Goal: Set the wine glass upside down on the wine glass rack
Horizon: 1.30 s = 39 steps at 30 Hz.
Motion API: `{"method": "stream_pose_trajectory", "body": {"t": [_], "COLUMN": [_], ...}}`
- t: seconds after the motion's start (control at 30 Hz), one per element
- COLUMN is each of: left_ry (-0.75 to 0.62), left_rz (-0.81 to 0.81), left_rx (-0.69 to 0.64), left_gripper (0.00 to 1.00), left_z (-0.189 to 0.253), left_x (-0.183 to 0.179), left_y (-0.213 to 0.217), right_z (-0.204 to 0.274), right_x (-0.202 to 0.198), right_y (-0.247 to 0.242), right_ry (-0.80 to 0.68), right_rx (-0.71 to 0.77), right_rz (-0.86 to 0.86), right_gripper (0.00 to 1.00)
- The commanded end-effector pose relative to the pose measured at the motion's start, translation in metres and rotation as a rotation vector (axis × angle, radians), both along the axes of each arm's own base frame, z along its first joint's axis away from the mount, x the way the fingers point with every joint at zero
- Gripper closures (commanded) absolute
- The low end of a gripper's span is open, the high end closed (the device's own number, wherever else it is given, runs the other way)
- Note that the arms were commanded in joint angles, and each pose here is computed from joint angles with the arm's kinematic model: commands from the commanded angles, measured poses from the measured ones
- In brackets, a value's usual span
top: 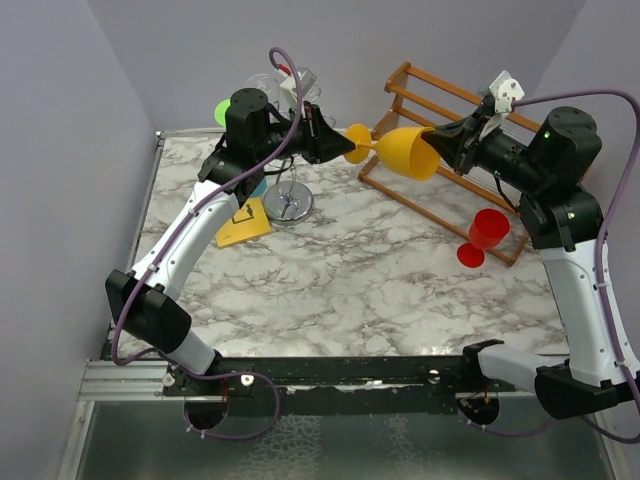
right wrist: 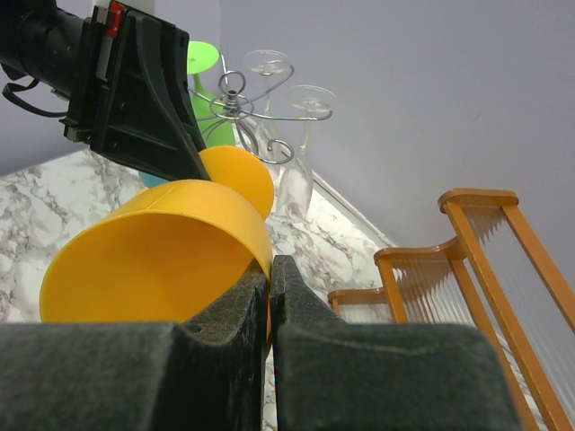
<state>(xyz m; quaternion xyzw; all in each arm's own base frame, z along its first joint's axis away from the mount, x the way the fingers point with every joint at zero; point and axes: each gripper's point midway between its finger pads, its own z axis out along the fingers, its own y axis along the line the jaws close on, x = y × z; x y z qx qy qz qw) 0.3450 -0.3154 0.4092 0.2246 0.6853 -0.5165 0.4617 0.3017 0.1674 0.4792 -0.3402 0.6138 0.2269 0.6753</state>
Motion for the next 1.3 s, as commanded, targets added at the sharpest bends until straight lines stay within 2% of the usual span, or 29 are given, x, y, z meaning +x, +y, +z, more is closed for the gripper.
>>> {"method": "stream_pose_trajectory", "body": {"t": [0.0, 0.1, 0.2, 0.23, 0.43, 0.7, 0.77, 0.93, 1.27], "left_ry": [-0.047, -0.076, -0.095, -0.097, -0.126, -0.211, -0.248, -0.364, -0.56], "left_rz": [-0.026, -0.026, -0.016, -0.013, 0.018, 0.138, 0.171, 0.271, 0.373], "left_rx": [-0.013, -0.004, 0.007, 0.012, 0.038, 0.121, 0.153, 0.251, 0.433], "left_gripper": [0.88, 1.0, 1.0, 1.0, 1.0, 1.0, 1.0, 1.0, 1.0], "left_z": [0.008, 0.011, 0.013, 0.012, 0.016, 0.027, 0.03, 0.043, 0.061], "left_x": [-0.007, -0.008, -0.008, -0.008, -0.008, 0.002, 0.005, 0.015, 0.022], "left_y": [-0.001, 0.0, 0.003, 0.003, 0.01, 0.032, 0.039, 0.059, 0.091], "right_z": [0.013, 0.012, 0.01, 0.009, 0.0, -0.007, -0.011, -0.028, -0.08], "right_x": [-0.008, -0.01, -0.01, -0.01, -0.008, -0.01, -0.011, -0.007, -0.004], "right_y": [0.002, 0.002, 0.002, 0.001, -0.003, -0.015, -0.018, -0.026, -0.026], "right_ry": [-0.048, -0.048, -0.048, -0.05, -0.054, -0.078, -0.084, -0.097, -0.076], "right_rx": [0.019, 0.016, 0.01, 0.008, -0.021, -0.078, -0.102, -0.178, -0.311], "right_rz": [0.026, 0.032, 0.03, 0.028, 0.004, -0.05, -0.063, -0.094, -0.047], "right_gripper": [0.99, 0.99, 0.98, 0.95, 0.71, 0.2, 0.12, 0.07, 0.06]}}
